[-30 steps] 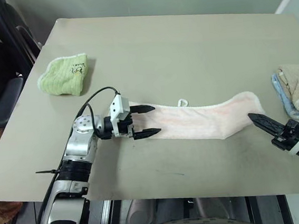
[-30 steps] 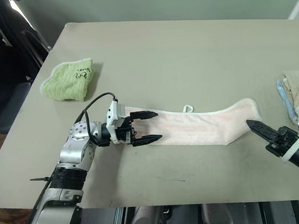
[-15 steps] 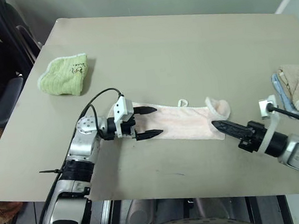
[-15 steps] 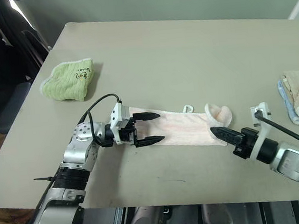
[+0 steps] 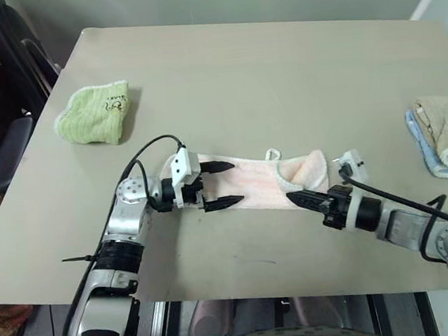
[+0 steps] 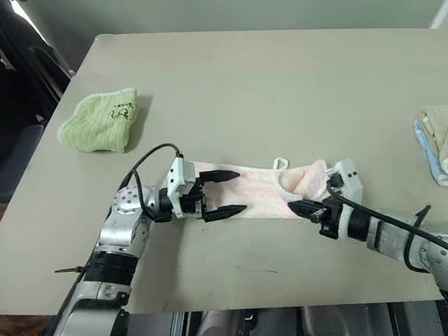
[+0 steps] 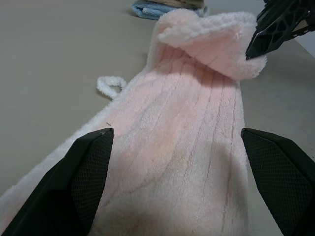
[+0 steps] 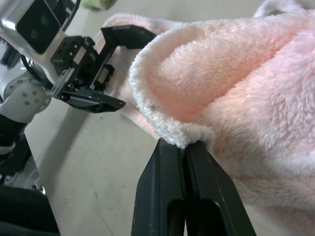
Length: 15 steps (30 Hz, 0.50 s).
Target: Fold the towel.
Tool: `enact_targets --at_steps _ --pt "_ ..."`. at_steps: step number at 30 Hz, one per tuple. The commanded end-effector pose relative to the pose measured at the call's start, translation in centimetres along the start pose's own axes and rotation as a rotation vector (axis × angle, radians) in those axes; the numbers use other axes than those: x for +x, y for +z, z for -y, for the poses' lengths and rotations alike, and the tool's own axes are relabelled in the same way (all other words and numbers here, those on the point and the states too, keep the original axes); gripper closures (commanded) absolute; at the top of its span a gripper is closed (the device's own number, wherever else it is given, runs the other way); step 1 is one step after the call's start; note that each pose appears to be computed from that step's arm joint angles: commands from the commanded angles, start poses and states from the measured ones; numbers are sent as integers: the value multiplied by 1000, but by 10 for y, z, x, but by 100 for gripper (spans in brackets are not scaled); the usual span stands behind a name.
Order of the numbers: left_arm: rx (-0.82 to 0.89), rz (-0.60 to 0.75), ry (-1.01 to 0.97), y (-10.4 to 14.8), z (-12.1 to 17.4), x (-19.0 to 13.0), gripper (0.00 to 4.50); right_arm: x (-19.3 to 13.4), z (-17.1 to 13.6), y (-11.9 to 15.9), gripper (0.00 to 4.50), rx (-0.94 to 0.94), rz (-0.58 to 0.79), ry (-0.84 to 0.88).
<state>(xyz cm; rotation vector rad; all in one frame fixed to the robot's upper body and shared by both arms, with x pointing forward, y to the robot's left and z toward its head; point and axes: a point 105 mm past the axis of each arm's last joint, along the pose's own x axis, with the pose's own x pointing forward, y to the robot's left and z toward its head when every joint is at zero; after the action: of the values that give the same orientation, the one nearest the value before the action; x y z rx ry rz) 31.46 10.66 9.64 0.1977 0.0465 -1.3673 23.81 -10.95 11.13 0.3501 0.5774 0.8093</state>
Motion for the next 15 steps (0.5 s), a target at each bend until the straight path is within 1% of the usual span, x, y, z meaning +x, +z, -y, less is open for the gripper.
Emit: enact_targets --at_steps 1,7,11,15 --pt "26 11 6 3 -2 0 0 7 -5 4 448 -36 -2 20" --pt "33 17 9 6 -2 2 0 21 -15 12 448 -76 -11 72" --pt "41 21 9 13 -2 4 0 33 -19 8 448 -96 -50 97" --pt "43 21 15 16 -2 4 0 37 -19 6 448 -100 -72 101"
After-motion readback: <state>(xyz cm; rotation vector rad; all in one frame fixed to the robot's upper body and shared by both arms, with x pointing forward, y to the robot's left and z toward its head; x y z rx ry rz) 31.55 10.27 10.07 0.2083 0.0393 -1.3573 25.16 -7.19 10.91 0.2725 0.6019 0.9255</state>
